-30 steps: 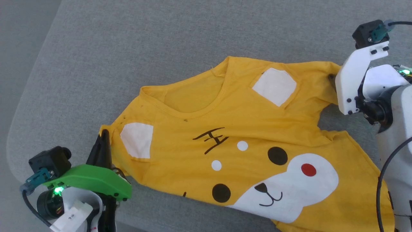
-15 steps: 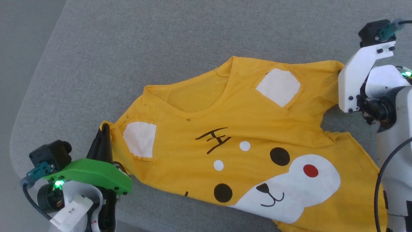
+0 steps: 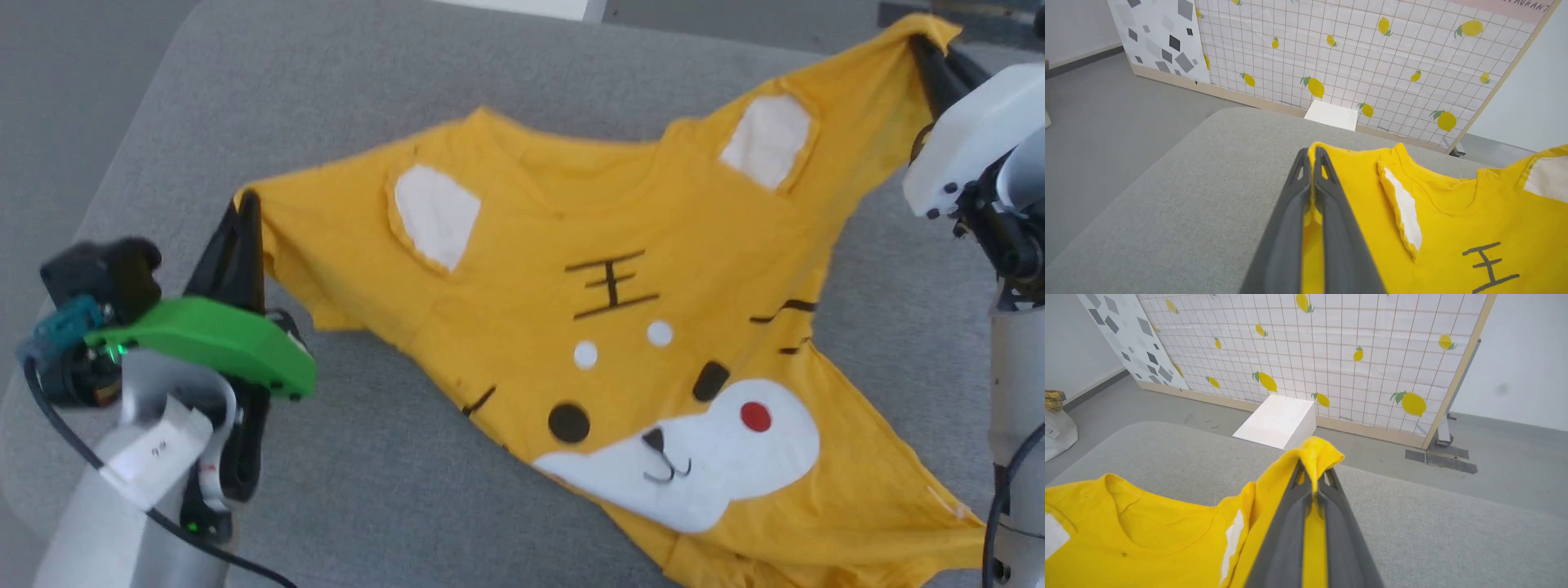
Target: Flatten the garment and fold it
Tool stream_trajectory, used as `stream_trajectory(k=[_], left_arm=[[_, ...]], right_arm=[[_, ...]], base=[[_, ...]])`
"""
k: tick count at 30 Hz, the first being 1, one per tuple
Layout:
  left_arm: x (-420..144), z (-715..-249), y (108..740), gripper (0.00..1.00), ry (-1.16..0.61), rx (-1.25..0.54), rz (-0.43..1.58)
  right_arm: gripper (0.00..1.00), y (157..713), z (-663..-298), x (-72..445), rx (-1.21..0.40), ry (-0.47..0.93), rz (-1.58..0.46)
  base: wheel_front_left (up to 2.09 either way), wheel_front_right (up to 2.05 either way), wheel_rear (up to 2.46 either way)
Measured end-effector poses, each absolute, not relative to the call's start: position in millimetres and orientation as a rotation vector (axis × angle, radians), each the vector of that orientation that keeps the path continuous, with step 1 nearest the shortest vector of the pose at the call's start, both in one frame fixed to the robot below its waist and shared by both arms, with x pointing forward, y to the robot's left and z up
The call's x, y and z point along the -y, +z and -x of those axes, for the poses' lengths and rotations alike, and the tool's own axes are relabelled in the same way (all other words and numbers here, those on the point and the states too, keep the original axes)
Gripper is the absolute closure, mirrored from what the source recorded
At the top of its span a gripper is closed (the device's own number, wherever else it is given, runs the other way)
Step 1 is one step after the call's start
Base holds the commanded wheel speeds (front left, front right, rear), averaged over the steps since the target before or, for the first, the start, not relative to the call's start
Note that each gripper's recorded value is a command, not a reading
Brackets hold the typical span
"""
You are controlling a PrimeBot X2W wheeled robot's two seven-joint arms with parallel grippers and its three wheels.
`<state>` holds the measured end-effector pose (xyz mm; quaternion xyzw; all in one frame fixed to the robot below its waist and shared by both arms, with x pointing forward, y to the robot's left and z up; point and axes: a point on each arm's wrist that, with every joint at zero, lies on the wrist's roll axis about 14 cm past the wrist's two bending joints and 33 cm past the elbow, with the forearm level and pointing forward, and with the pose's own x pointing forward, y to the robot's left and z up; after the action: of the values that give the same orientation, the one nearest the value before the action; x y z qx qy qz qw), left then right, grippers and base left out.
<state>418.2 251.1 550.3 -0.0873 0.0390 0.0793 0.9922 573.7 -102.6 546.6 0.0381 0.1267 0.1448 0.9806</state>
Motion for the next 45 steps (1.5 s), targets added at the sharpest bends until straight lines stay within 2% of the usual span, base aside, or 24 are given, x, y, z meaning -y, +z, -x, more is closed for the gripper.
stream_trajectory(k=[14,21,30,36,45], left_arm=[[-183,-473,730,1.0,-0.132,0.277,0.009],[-142,-482,790,1.0,-0.238,0.334,-0.021],[-100,-476,838,1.0,-0.351,0.348,0.002],[-94,-488,850,1.0,-0.353,0.333,0.055],[-90,-539,868,1.0,-0.306,0.368,0.089]], right_arm=[[1.0,738,-524,146,0.202,0.217,0.01],[1.0,804,-491,171,0.308,0.16,0.078],[1.0,844,-459,196,0.342,0.101,0.11],[1.0,846,-467,204,0.312,0.077,0.1],[1.0,849,-516,200,0.278,0.05,0.109]], base=[[0.0,0.0,0.0],[0.0,0.0,0.0],[0.0,0.0,0.0],[0.0,0.0,0.0],[0.0,0.0,0.0]])
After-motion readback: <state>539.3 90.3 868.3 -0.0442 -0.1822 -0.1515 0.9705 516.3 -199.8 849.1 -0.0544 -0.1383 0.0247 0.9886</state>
